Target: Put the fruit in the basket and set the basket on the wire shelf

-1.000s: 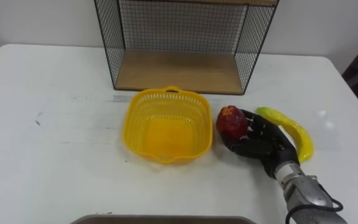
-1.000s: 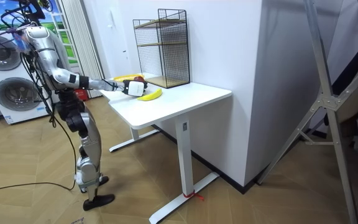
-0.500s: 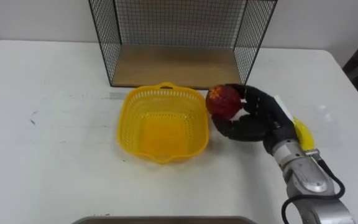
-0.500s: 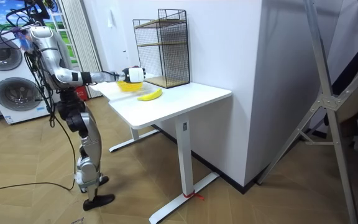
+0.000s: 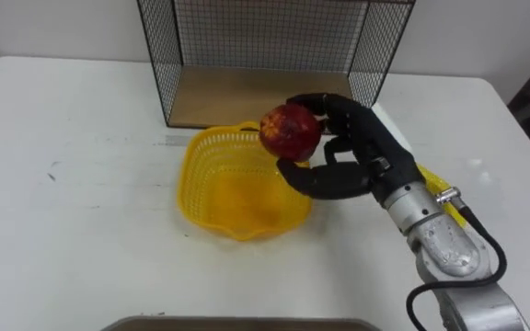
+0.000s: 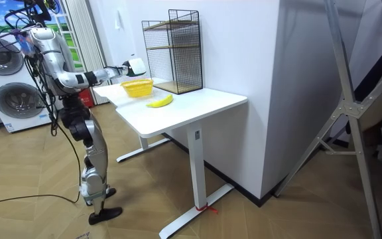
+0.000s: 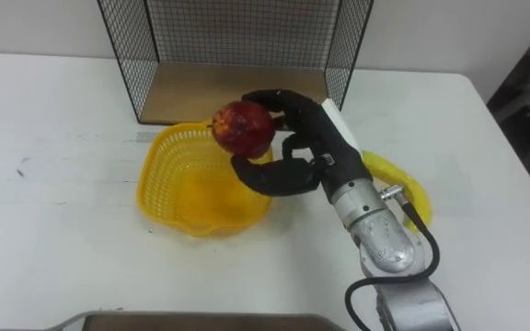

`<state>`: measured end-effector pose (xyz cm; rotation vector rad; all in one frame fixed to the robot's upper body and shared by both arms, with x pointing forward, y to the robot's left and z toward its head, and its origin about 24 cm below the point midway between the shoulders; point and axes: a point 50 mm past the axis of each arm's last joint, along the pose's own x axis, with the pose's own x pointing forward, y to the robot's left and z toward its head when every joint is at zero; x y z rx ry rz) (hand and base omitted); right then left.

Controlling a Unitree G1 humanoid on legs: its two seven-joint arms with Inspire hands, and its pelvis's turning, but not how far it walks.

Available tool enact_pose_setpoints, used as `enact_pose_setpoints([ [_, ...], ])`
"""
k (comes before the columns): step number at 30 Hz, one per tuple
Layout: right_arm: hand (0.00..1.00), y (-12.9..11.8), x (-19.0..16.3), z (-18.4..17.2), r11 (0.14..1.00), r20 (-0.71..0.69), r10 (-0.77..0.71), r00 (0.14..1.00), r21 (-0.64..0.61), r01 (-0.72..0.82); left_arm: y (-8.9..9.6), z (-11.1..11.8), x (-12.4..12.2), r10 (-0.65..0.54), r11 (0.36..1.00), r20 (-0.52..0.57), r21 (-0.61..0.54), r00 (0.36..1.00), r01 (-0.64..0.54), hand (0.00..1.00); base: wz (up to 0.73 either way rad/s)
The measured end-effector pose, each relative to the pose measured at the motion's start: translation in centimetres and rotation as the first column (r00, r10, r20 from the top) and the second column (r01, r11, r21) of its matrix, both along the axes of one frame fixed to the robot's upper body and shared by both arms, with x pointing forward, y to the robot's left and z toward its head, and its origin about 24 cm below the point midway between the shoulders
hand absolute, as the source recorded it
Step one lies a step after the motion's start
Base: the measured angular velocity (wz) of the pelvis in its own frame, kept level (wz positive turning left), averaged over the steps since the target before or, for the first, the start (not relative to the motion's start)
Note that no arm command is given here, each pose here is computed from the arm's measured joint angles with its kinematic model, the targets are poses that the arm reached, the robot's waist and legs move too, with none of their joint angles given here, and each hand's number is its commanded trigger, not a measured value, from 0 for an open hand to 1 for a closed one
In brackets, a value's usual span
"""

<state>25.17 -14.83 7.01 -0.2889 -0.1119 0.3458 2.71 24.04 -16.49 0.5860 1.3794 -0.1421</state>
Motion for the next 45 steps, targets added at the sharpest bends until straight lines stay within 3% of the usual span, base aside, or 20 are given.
enact_pose_setpoints([
  [9,1.0,0.7,-0.2,1.1,0.996,0.067,0.029,0.997,-0.088,-0.023,-0.1,0.0,-0.1,-0.017,1.0,-0.006,-0.007,1.0,0.016,0.0,0.0],
  [10,0.95,0.9,-0.3,1.0,0.994,0.069,0.038,0.997,-0.105,-0.03,-0.1,0.0,0.1,-0.019,1.0,0.0,-0.009,1.0,0.019,0.0,-0.04],
  [11,0.55,1.0,-0.3,1.0,0.993,0.071,0.042,0.997,-0.116,-0.033,-0.1,0.0,0.1,-0.02,1.0,0.003,-0.01,1.0,0.02,0.0,-0.03],
  [12,0.0,1.2,-0.4,0.9,0.99,0.072,0.05,0.996,-0.135,-0.04,-0.1,0.0,0.3,-0.022,1.0,0.009,-0.012,1.0,0.022,0.0,0.0],
  [32,0.0,1.4,-0.4,0.8,0.985,0.072,0.068,0.995,-0.166,-0.055,0.3,0.1,0.8,-0.044,0.999,0.026,-0.007,0.999,0.045,0.0,0.0],
  [45,0.0,0.9,-0.3,1.1,0.989,0.104,-0.003,0.995,-0.149,0.019,0.3,0.1,0.8,-0.048,0.999,0.025,0.0,0.998,0.048,0.0,0.0],
])
